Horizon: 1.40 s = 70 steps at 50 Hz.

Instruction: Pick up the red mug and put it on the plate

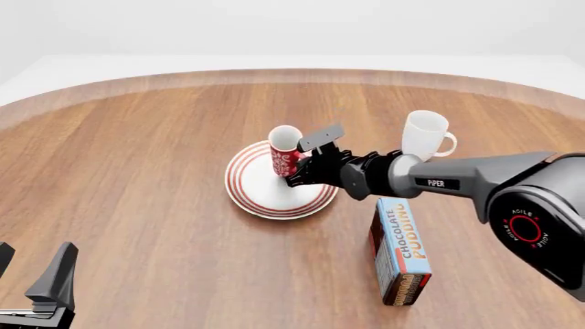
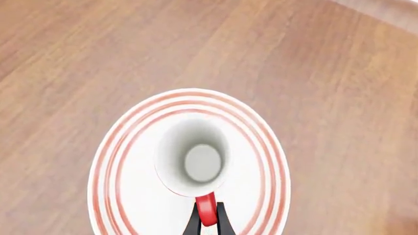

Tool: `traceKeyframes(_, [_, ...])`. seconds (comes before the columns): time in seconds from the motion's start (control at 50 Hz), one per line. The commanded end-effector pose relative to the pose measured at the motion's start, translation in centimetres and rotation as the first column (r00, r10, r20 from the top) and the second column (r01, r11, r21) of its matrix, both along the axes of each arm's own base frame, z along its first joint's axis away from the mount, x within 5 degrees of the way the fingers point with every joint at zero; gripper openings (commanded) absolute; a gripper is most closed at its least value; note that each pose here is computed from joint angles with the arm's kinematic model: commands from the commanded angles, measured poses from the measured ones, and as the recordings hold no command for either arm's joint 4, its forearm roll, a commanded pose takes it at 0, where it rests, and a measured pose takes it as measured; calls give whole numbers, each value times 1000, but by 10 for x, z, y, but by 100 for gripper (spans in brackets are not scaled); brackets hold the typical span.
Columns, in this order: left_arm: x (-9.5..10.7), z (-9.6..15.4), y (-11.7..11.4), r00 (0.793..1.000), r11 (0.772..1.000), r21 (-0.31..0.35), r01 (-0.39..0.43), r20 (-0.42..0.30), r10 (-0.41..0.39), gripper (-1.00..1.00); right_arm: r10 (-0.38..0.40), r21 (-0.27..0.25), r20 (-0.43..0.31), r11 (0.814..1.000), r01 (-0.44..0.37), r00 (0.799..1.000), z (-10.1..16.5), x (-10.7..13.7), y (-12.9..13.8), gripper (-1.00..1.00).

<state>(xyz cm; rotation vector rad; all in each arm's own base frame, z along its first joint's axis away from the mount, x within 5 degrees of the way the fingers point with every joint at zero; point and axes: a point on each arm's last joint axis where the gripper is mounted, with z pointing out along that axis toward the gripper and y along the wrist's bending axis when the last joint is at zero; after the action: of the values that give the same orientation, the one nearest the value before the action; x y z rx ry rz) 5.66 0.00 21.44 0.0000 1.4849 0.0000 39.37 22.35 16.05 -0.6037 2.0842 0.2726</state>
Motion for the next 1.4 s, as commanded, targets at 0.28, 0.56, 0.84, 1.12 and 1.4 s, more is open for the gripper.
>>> traceKeyframes(0.28, [0,0,0,1000,1000,0,0,0,0,100,-29,48,-29,998,30,999,-3,-2,4,100])
traceKeyframes(0.56, [0,0,0,1000,1000,0,0,0,0,100,-31,44,-17,999,32,999,2,-5,-2,100])
traceKeyframes(0.84, [0,0,0,1000,1000,0,0,0,0,100,-36,55,-4,998,36,999,13,-14,-9,100])
traceKeyframes(1.12, [0,0,0,1000,1000,0,0,0,0,100,-37,66,37,997,34,999,42,-34,-24,100])
traceKeyframes(1.4, [0,0,0,1000,1000,0,0,0,0,100,-28,71,78,997,23,997,71,-45,-30,100])
